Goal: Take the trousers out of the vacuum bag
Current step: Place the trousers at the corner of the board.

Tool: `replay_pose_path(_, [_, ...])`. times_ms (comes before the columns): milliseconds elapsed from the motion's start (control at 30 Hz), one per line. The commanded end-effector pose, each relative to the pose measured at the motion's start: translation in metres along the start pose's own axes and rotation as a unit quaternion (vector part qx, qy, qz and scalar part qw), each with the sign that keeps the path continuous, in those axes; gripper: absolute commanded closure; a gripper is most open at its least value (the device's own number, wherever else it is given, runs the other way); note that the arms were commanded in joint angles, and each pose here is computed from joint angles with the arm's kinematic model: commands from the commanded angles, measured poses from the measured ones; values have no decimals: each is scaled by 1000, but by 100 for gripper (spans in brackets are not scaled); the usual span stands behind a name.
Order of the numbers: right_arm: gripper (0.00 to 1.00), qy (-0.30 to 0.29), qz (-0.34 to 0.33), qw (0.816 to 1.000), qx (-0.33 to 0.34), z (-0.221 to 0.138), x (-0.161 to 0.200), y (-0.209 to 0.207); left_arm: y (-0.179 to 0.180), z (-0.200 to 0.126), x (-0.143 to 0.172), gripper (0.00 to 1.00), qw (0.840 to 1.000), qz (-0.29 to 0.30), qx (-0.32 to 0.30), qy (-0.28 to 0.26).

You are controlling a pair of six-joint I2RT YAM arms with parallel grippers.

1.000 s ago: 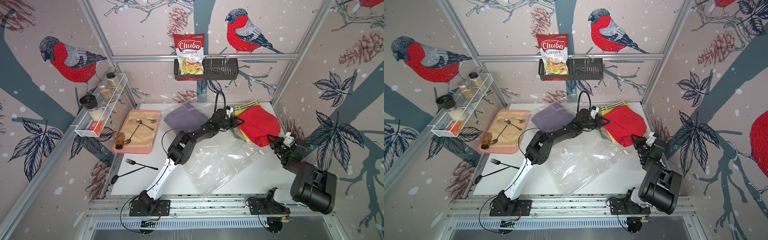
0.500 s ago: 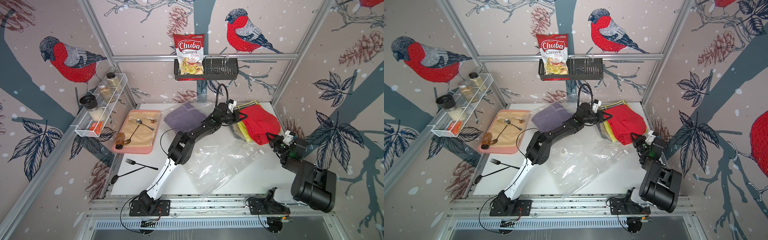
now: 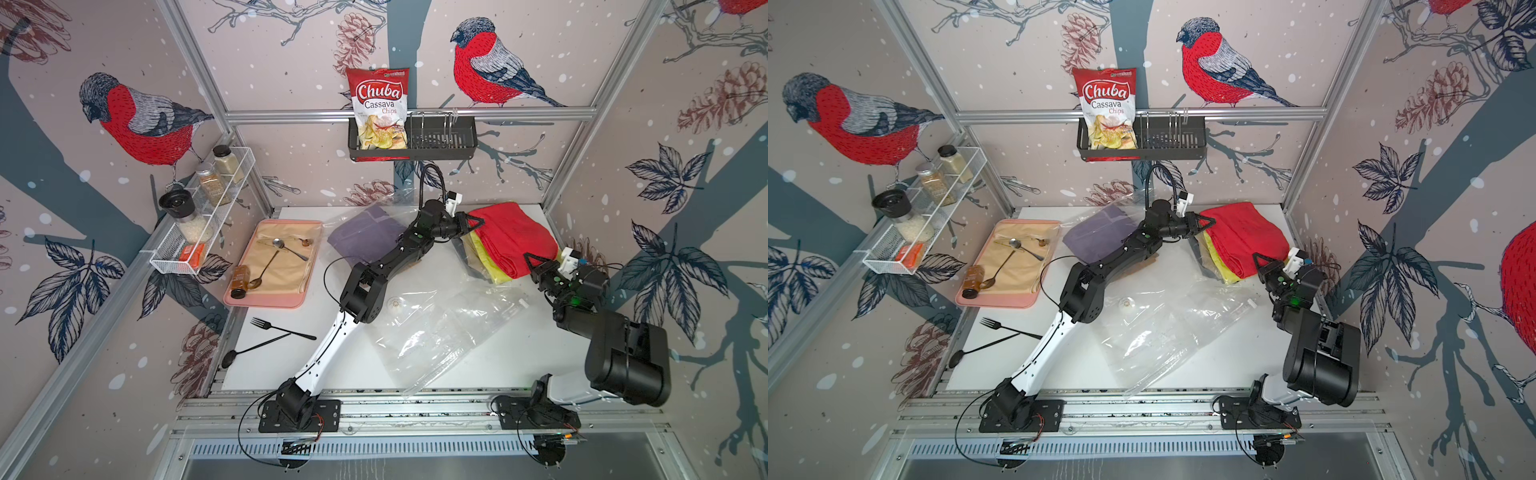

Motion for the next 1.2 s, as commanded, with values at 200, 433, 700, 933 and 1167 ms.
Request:
replay_pose_path(200, [57, 15, -3, 995, 97, 0, 20, -23, 18, -8, -15, 100, 999, 3, 1, -33])
replay_pose_path(433, [26, -25, -50, 996, 72, -20, -10, -15, 17, -10, -16, 88, 999, 0, 6, -34])
replay_pose_path(700, [16, -47, -29, 998, -18, -13, -30, -22, 10, -11, -18, 90, 999, 4, 4, -35])
replay_pose_path(933, [3, -56, -10, 996, -75, -7, -29, -29, 14, -10, -15, 94, 1000, 0, 7, -30])
replay_pose_path(1167, [11, -85, 0, 993, -76, -1, -44, -40, 12, -11, -15, 97, 1000, 5, 0, -27])
Point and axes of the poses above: each gripper's point midway between its finger pads, its own z axis out along the fingers, its own y axis along the line the jaws close on, x = y × z, the point moved 10 cm from there along -z, back along the fingers, and after that the axes turned 12 degrees about -z, right-handed, at the moved point
